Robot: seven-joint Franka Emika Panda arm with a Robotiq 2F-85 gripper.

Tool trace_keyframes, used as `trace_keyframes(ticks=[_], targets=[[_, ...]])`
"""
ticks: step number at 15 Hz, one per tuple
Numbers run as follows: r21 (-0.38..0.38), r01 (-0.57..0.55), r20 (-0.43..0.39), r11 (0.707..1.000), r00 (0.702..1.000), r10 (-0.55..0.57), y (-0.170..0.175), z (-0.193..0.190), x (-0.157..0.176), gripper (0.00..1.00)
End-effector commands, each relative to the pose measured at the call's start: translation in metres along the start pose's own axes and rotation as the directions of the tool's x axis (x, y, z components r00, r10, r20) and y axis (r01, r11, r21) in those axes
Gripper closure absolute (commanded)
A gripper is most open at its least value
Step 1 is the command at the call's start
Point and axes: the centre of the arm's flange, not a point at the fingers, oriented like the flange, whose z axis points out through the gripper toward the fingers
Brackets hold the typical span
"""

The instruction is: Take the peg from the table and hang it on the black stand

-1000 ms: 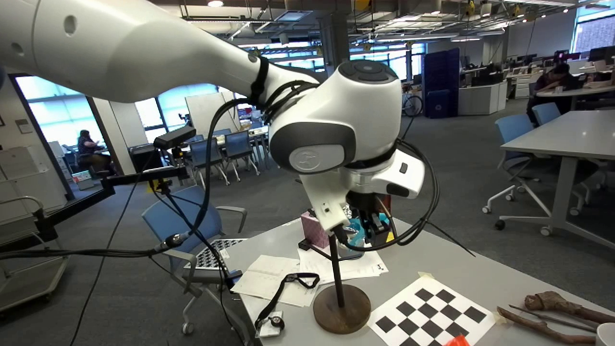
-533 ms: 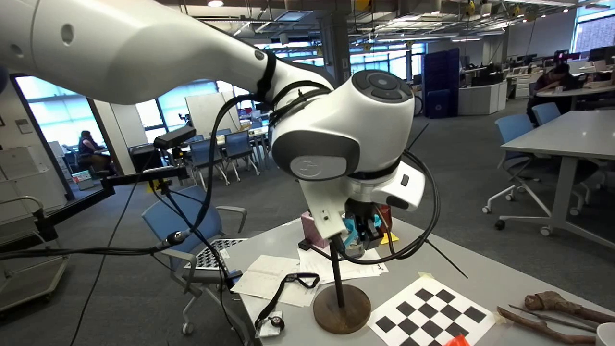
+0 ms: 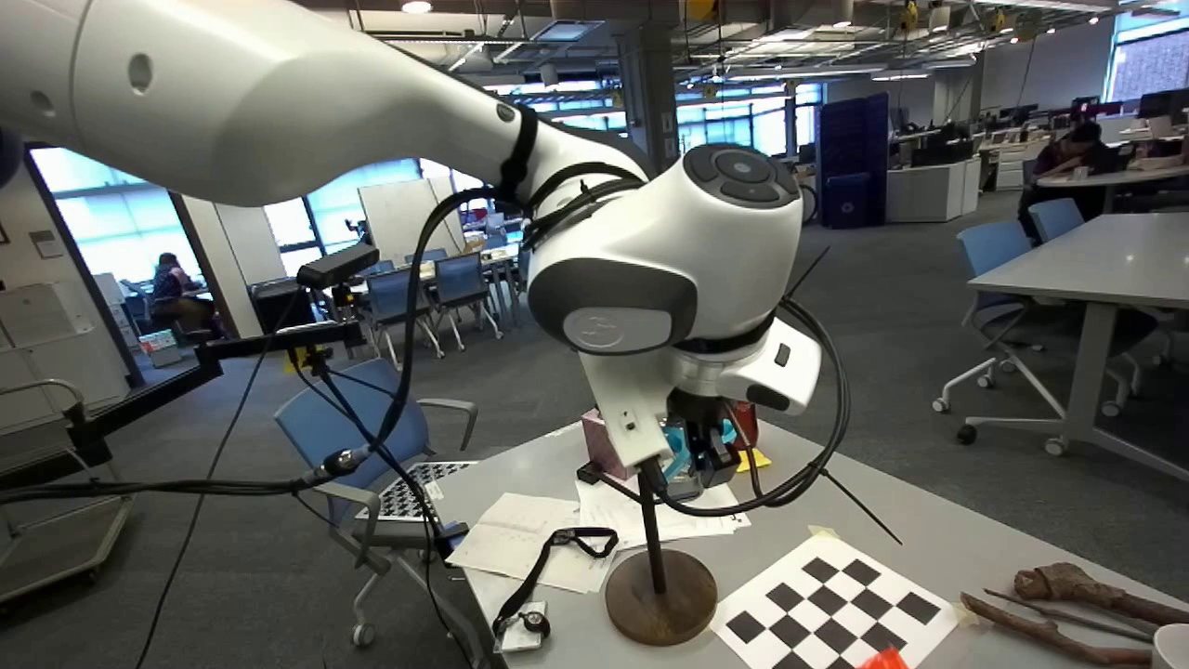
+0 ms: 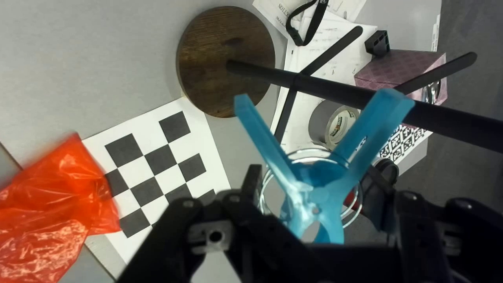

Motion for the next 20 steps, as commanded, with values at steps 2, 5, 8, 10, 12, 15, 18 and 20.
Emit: trace_keyframes(ticks=[2,5,8,10,12,15,18,20], targets=[[0.04,0.025,0.008,0.999,1.0,-0.026,-0.005,0.003,0.007,0.62],[0.068,0.042,0.004,0.997,0.999,-0.043,-0.006,0.003,0.01,0.62],[0.112,0.063,0.002,0.992,0.998,-0.064,-0.008,0.004,0.013,0.62],[0.138,0.068,0.013,0.988,0.997,-0.07,-0.009,0.009,0.014,0.62],[0.161,0.07,0.032,0.984,0.997,-0.076,-0.009,0.014,0.014,0.62],[0.183,0.078,0.058,0.98,0.994,-0.09,-0.009,0.02,0.013,0.62],[0.191,0.077,0.075,0.979,0.993,-0.092,-0.007,0.022,0.014,0.62],[0.195,0.083,0.077,0.977,0.992,-0.1,-0.006,0.022,0.015,0.62]])
